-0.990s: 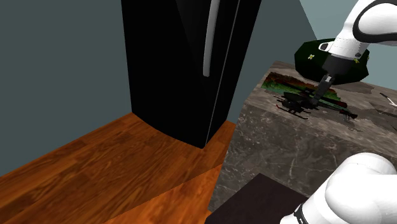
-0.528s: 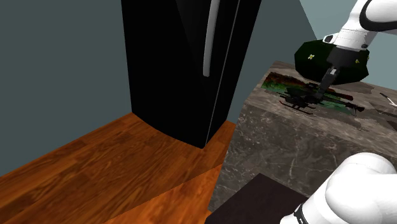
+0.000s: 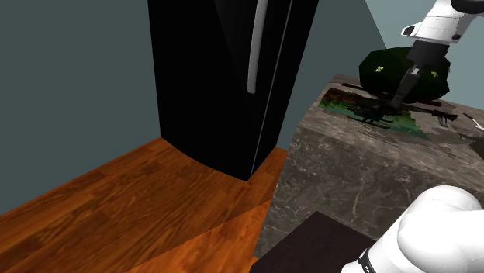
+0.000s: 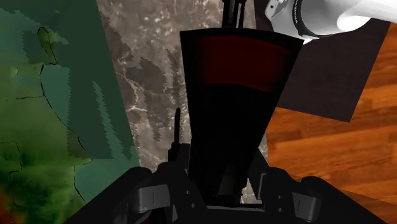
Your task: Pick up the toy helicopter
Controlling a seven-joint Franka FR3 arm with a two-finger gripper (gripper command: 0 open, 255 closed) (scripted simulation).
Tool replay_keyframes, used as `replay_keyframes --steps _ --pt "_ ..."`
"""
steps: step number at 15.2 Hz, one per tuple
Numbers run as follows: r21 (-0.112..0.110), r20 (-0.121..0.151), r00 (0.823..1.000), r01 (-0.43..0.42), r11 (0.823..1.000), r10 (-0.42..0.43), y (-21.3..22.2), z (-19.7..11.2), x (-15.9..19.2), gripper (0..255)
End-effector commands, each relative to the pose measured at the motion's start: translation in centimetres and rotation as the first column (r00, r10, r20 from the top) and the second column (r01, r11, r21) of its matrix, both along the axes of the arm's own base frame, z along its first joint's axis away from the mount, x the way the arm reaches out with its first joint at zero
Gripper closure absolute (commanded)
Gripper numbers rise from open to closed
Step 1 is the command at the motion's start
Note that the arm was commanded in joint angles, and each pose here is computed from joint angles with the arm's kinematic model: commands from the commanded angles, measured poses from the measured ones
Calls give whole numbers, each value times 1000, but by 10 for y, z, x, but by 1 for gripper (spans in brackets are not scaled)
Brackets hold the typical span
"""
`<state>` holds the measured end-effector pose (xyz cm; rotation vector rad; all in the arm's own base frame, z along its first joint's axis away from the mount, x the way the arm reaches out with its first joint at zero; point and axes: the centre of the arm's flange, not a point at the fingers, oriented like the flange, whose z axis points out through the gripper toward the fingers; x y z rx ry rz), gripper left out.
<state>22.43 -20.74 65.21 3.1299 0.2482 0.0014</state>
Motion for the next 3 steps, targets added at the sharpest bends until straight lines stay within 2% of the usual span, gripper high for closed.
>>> replay_keyframes --steps 1,3 --pt "0 0 1000 0 1000 0 0 11 -1 255" --pt "0 0 1000 0 1000 0 0 12 -1 255"
